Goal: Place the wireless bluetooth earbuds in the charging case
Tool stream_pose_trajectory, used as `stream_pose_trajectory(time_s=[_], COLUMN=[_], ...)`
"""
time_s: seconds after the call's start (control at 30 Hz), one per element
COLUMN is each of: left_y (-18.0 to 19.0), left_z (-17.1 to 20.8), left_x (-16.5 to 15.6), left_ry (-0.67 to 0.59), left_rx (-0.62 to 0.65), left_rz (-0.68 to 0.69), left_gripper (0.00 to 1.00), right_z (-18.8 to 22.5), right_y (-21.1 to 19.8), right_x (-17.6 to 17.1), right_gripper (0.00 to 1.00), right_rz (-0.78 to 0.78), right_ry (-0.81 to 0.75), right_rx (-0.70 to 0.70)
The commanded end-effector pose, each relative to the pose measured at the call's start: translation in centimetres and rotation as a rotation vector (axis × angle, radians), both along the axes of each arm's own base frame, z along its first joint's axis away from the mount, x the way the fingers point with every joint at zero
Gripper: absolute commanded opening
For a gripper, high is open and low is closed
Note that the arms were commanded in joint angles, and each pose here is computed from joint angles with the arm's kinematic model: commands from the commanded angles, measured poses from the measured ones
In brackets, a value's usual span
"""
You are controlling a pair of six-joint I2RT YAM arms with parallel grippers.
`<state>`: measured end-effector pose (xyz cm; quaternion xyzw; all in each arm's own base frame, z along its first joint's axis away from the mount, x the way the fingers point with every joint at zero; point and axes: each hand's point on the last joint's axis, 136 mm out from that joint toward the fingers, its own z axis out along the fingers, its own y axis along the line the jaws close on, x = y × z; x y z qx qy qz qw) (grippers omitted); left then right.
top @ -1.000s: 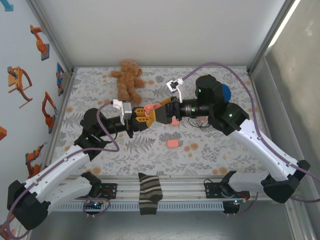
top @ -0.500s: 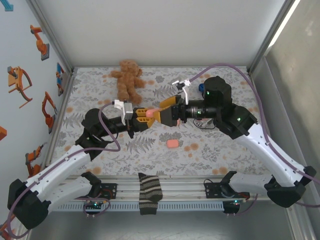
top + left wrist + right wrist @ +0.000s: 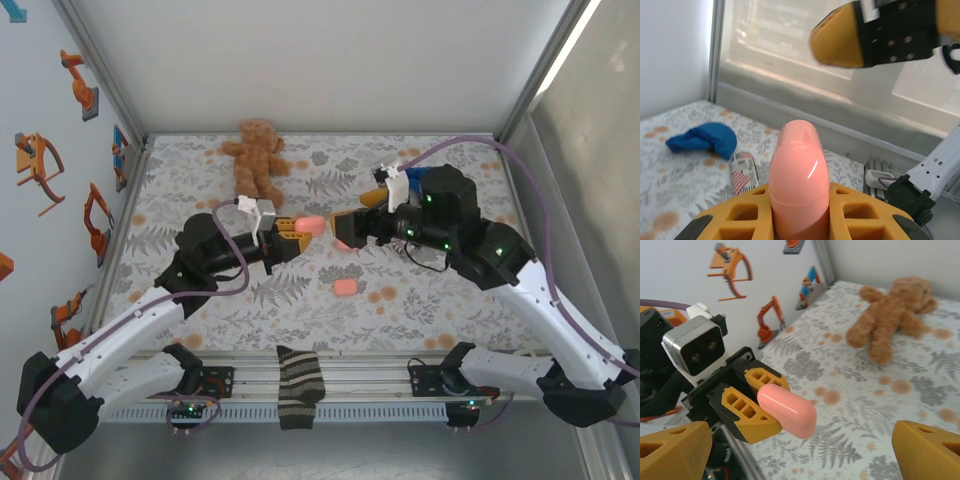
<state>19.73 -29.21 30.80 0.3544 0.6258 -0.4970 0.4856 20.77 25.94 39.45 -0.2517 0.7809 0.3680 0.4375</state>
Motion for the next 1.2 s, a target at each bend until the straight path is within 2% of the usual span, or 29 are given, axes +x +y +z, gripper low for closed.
stream_pose_trajectory(time_s=[0.0, 0.23, 0.53, 0.93, 1.17], left_y=[-0.1, 0.1, -0.8, -2.7, -3.3], left_z=[-2.9, -9.6, -15.7, -23.0, -24.9], left_x=[1.1, 2.9, 4.9, 7.2, 7.8], left_ry=[0.200, 0.444, 0.679, 0.981, 1.044], left_rx=[0.041, 0.162, 0.286, 0.330, 0.347], left_rz=[0.058, 0.170, 0.230, 0.246, 0.247], left_gripper=[0.05, 0.05, 0.06, 0.06, 0.10], right_z=[-2.4, -8.7, -14.1, -16.8, -17.4], right_y=[-3.3, -7.0, -9.6, -10.0, -10.2], right_x=[1.7, 3.0, 3.8, 4.3, 4.6], right_gripper=[0.93, 0.98, 0.99, 0.99, 0.99], right_rz=[-0.173, -0.301, -0.360, -0.380, -0.373], right_ry=[-0.029, 0.069, 0.218, 0.262, 0.271], right_rx=[-0.111, -0.213, -0.223, -0.230, -0.247])
